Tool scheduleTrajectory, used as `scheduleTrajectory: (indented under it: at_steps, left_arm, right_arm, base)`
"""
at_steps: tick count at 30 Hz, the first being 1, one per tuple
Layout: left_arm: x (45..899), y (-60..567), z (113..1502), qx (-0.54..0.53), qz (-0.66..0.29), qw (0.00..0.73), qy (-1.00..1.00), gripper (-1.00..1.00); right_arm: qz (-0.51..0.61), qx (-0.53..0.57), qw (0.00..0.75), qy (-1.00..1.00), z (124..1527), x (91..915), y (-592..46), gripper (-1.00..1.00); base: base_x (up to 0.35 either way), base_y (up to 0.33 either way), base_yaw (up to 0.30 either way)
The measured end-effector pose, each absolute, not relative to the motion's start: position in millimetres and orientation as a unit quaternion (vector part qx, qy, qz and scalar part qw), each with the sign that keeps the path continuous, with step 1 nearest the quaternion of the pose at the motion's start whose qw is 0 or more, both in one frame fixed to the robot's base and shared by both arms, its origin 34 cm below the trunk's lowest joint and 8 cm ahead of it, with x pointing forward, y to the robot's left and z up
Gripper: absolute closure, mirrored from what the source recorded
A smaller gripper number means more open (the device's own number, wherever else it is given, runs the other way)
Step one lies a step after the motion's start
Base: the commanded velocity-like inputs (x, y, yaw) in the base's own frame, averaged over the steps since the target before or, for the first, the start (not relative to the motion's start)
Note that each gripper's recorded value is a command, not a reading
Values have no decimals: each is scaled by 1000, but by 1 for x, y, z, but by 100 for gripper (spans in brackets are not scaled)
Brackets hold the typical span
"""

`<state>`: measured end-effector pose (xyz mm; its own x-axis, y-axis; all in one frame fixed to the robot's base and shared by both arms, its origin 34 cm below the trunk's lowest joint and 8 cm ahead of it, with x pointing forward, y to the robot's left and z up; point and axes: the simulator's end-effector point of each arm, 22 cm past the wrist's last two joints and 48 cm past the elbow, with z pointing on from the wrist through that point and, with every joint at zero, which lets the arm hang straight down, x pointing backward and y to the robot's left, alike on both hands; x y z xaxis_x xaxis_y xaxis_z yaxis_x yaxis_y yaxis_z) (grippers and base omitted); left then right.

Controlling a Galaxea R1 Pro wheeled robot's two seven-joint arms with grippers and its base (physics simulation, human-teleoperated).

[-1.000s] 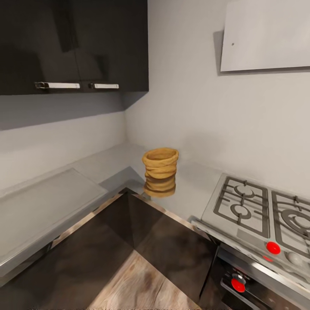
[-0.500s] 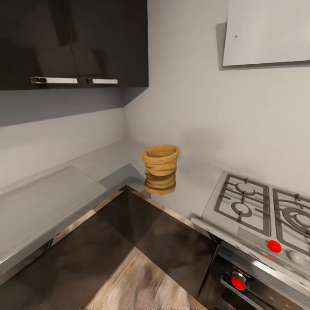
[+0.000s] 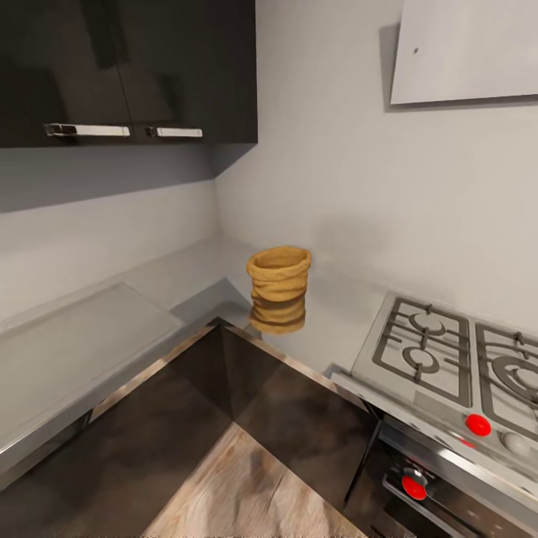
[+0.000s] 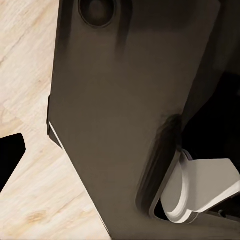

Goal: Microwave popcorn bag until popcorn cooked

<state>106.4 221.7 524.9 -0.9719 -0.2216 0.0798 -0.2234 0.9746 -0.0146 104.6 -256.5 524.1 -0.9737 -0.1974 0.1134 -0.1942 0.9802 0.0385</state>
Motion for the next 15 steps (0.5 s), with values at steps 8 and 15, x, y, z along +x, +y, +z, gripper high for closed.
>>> scheduleTrajectory:
  at_steps: [8, 15]
  left_arm:
    - [102, 222, 525, 112, 11, 45, -993, -100]
    - [98, 222, 526, 112, 11, 50, -992, -100]
  right_arm:
    - [-14, 99, 65, -993, 525, 100, -257, -100]
    - [-13, 97, 69, -993, 525, 96, -257, -100]
  base:
    - [0, 0, 0]
    - [0, 0, 0]
